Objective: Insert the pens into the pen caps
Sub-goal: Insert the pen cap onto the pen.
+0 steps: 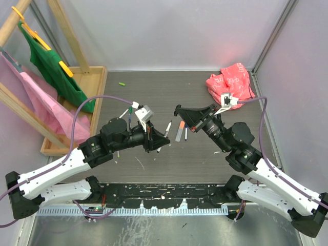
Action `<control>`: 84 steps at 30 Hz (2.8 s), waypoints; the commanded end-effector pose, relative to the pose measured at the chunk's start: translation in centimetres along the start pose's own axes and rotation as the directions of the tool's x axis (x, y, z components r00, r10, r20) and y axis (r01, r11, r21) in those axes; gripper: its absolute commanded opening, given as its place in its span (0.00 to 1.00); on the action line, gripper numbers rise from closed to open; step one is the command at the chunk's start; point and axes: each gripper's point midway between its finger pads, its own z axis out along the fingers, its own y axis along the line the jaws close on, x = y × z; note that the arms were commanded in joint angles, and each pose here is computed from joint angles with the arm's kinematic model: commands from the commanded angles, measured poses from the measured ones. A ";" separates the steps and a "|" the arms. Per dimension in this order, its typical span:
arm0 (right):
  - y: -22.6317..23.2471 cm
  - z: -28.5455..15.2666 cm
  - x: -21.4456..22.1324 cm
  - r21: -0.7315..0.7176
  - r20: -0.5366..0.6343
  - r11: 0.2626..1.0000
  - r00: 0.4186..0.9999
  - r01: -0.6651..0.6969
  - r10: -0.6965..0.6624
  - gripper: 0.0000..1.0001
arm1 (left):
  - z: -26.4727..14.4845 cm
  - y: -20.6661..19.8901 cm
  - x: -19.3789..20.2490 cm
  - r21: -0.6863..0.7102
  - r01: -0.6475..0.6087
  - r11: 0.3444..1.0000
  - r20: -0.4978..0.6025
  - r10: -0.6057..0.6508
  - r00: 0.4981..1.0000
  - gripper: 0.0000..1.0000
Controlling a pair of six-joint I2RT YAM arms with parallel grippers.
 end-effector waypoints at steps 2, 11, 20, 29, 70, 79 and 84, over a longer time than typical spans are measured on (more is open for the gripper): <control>2.6 0.2 -1.7 -0.103 0.043 0.994 0.999 -0.030 0.034 0.00 | -0.6 -2.1 -3.4 0.078 -0.056 0.995 0.103 0.048 0.994 0.00; 2.3 0.3 -0.8 -0.100 0.014 0.994 0.999 -0.036 0.038 0.00 | -0.8 -2.1 -3.6 0.071 -0.061 0.996 0.115 0.052 0.992 0.00; 1.9 0.4 0.1 -0.092 -0.015 0.995 0.999 -0.043 0.042 0.00 | -1.2 -2.1 -3.7 0.069 -0.063 0.996 0.125 0.054 0.991 0.00; 2.0 0.6 0.7 -0.100 -0.041 0.994 0.998 -0.050 0.046 0.00 | -1.3 -2.0 -3.5 0.064 -0.058 0.996 0.123 0.050 0.991 0.00; 3.2 0.0 -0.7 -0.155 0.018 0.983 0.995 -0.093 0.097 0.00 | -1.4 -1.6 -2.9 0.052 -0.051 0.997 0.109 0.045 0.993 0.00; 2.7 0.2 0.4 -0.145 -0.019 0.984 0.995 -0.100 0.098 0.00 | -1.4 -1.6 -3.0 0.051 -0.055 0.997 0.114 0.049 0.992 0.00; 2.3 0.4 1.0 -0.135 -0.035 0.985 0.994 -0.106 0.102 0.00 | -1.5 -1.6 -3.0 0.049 -0.055 0.997 0.116 0.049 0.992 0.00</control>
